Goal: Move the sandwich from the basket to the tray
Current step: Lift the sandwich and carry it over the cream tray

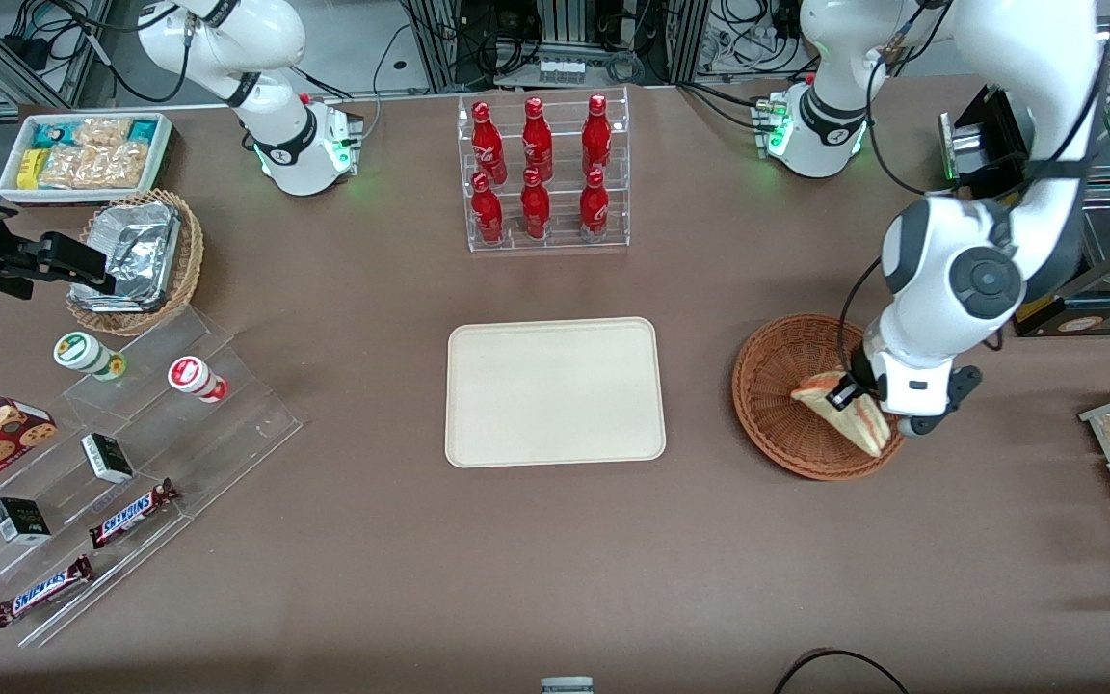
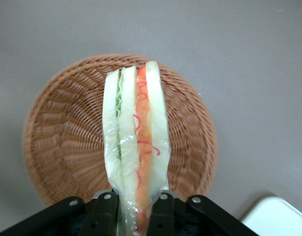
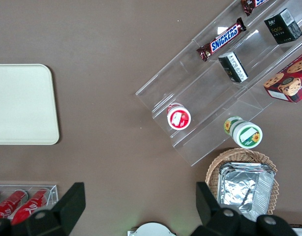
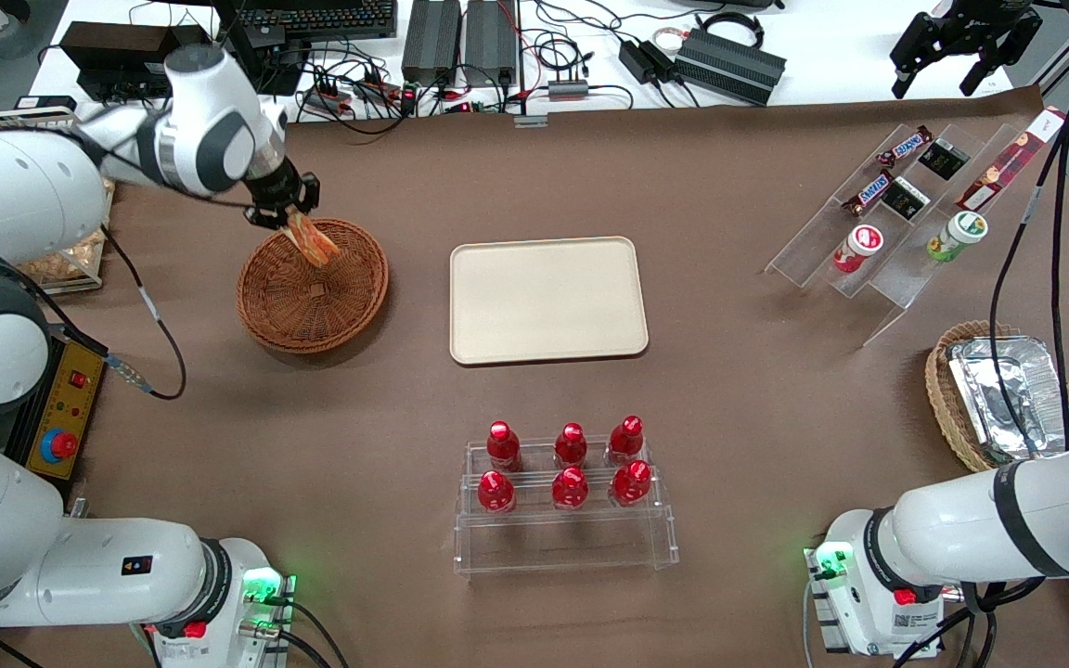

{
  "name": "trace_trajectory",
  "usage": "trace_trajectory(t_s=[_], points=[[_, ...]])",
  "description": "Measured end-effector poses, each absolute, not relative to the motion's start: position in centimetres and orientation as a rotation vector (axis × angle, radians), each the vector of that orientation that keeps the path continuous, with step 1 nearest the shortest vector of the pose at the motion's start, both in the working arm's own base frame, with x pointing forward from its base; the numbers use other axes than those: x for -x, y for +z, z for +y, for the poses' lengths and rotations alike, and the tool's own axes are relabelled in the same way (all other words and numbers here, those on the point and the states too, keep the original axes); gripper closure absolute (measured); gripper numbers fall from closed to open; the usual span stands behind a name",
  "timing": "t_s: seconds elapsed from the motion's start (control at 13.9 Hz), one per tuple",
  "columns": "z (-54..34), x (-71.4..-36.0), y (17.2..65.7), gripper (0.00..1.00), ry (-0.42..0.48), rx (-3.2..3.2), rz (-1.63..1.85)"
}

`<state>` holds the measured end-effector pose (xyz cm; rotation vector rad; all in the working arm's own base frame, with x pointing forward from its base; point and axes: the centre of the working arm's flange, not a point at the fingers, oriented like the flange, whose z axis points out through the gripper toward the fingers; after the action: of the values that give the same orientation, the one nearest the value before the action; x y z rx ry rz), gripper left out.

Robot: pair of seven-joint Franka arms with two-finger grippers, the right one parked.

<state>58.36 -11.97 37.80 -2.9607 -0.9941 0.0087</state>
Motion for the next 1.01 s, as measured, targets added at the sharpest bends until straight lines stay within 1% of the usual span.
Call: trace_trajectory(t_s=[0.14,0.22,0.36,0.43,0.65,1.01], points=[[-16.2,-58.6,42.1,0.81,0.015,2.981,-0.895],[-18.9,-58.3,43.3,0.81,0.005,3.002,-0.838],[-24.8,-57.2,44.0,0.81,-0.006,3.044,-0.713],[-27.6,-56.6,43.5,0.84,0.000,3.060,-0.650],[-34.9,-55.3,41.1,0.85,0.037,3.092,-0.494],[-42.6,-53.3,36.4,0.85,0.105,3.106,-0.320]])
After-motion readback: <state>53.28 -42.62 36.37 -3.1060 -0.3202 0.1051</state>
